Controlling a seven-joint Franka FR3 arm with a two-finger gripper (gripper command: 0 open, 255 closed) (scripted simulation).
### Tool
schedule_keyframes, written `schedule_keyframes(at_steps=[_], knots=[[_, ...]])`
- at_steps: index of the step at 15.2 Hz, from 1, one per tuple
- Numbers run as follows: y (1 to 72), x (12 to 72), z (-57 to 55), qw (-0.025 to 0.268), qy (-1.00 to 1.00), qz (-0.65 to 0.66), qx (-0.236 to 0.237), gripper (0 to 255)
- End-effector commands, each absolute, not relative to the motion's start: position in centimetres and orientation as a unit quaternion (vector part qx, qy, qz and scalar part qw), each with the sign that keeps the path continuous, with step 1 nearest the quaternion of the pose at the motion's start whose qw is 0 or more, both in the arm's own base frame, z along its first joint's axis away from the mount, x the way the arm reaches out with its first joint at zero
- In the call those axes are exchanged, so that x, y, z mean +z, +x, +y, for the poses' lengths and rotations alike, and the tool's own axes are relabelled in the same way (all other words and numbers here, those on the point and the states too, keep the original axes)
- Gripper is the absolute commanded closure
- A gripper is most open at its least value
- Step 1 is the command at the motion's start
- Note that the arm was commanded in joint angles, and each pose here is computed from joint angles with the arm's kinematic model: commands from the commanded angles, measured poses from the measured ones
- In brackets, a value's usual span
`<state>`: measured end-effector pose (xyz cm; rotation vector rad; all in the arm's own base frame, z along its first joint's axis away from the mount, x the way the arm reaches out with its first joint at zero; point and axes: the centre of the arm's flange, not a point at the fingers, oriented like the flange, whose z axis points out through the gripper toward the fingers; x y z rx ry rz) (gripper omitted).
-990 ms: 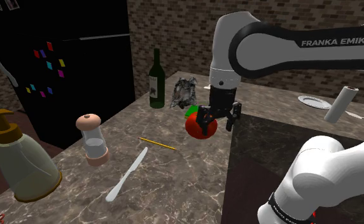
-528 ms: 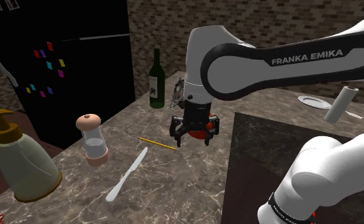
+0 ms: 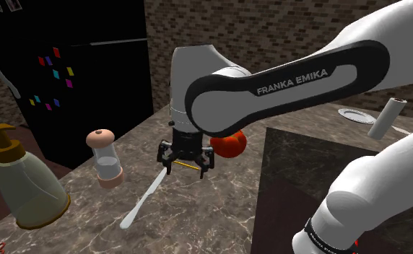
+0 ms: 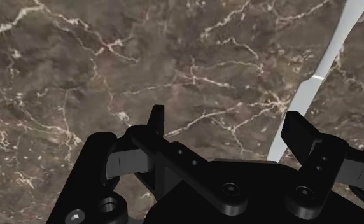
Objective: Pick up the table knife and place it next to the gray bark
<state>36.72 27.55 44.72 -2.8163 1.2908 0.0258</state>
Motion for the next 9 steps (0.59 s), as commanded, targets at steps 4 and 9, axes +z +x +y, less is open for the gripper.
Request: schedule_keyframes(at_steps=[4, 9], knots=[[40.9, 42.6, 32.4, 0.028, -0.876, 0.482, -0.006, 0], [43.5, 40.5, 34.6, 0.031, -0.856, 0.516, -0.014, 0]])
